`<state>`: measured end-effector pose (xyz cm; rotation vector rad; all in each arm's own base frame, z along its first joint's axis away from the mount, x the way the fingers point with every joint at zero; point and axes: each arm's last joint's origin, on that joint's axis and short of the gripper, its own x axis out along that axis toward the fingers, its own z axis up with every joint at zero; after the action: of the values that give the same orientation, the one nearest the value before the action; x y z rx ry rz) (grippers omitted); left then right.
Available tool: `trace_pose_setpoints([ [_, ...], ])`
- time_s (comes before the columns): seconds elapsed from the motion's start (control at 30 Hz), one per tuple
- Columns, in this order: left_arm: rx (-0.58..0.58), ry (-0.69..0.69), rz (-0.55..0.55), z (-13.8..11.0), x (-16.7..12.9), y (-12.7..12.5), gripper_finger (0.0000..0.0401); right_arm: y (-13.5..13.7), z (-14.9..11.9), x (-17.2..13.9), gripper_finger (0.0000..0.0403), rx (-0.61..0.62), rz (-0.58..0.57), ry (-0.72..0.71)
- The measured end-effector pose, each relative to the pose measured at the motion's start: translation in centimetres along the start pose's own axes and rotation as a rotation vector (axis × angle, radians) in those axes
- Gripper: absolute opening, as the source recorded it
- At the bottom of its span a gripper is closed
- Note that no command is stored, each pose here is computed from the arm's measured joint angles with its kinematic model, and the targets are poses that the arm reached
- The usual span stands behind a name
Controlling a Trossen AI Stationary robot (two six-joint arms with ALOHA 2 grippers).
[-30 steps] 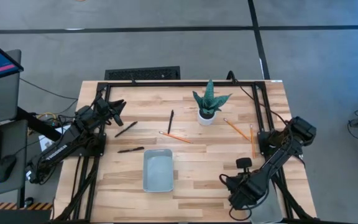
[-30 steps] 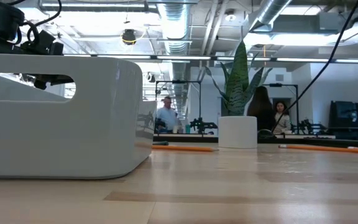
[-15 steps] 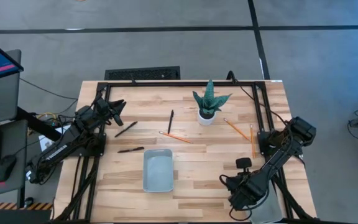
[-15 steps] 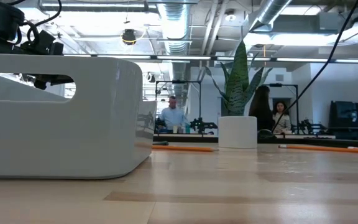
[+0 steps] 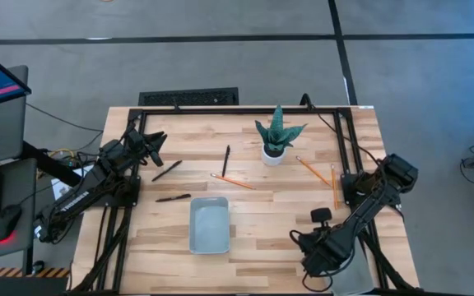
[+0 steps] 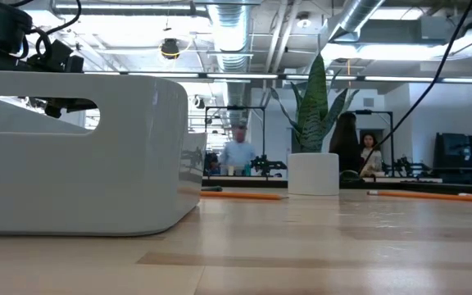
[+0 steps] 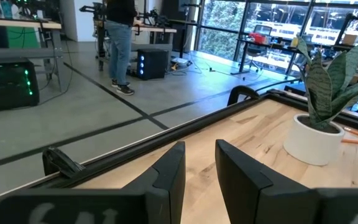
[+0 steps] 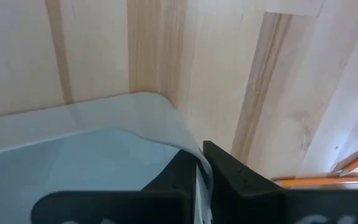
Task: Sort pens & pencils
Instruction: Move the right gray bin to the middle bottom of the table
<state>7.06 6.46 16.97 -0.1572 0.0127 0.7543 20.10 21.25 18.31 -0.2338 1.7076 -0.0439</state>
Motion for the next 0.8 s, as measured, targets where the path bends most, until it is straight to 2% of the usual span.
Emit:
trace_pose_setpoints([
  [0.33, 0.000, 0.000, 0.000, 0.0, 0.0, 0.0, 0.0079, -2.6, 2.9, -0.7, 0.0042, 0.075, 0.053, -0.033],
  [0.6, 0.030, 0.000, 0.000, 0.0, 0.0, 0.0, 0.0079, -6.2, 6.2, -3.4, 0.0028, 0.156, 0.123, -0.119],
  [0.8, 0.091, 0.000, 0.000, 0.0, 0.0, 0.0, 0.0079, -8.8, 8.5, -5.3, 0.0036, 0.202, 0.179, -0.226],
])
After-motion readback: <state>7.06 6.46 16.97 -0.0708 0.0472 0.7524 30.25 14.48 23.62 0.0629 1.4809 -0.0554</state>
